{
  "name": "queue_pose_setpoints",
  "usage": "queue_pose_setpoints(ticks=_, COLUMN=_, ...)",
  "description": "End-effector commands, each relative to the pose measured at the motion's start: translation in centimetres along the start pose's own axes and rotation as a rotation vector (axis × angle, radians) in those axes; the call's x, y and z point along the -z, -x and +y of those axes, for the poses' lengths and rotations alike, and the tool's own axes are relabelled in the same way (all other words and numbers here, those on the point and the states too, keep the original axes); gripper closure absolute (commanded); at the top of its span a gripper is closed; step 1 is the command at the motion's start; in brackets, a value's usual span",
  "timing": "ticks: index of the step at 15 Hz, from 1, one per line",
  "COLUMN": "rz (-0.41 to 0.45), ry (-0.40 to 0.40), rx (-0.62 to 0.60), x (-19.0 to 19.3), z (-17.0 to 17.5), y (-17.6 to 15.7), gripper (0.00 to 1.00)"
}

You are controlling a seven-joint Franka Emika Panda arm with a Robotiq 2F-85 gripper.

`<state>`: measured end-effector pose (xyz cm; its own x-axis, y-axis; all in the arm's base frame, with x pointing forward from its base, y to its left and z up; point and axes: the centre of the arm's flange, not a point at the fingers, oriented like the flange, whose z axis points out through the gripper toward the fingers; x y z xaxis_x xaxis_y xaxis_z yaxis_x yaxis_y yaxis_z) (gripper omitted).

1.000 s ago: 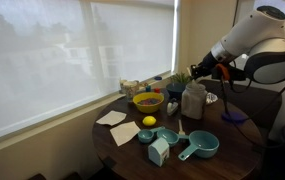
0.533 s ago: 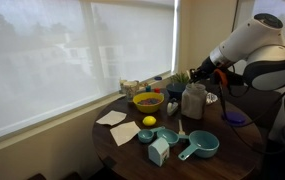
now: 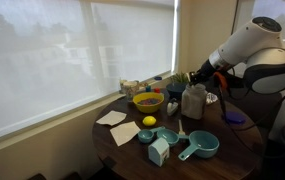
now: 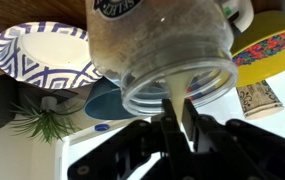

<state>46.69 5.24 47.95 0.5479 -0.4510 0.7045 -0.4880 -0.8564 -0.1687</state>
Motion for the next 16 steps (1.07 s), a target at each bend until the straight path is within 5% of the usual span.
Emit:
queue_pose_setpoints(ticks=1, rz=-0.033, ry=-0.006, rx=-0.010, x=-0.5, z=0.1, y=1.2, gripper=0.97)
queue_pose_setpoints(ticks=5, rz=-0.039, ry=0.002, rx=-0.020, x=-0.4, z=0.1, y=1.1, gripper=0.97)
queue_pose_setpoints(ticks=6, rz=-0.034, ry=-0.001, rx=-0.029, x=-0.3, z=0.0, y=0.9, gripper=0.61)
queue_pose_setpoints(ticks=7, rz=-0.032, ry=-0.011, rx=-0.034, x=-0.2, z=0.0, y=0.8, gripper=0.60)
queue_pose_setpoints(ticks=16, rz=0.017, ry=-0.154, rx=-0.125, x=3.6, z=-1.9, y=-1.6, gripper=0.02)
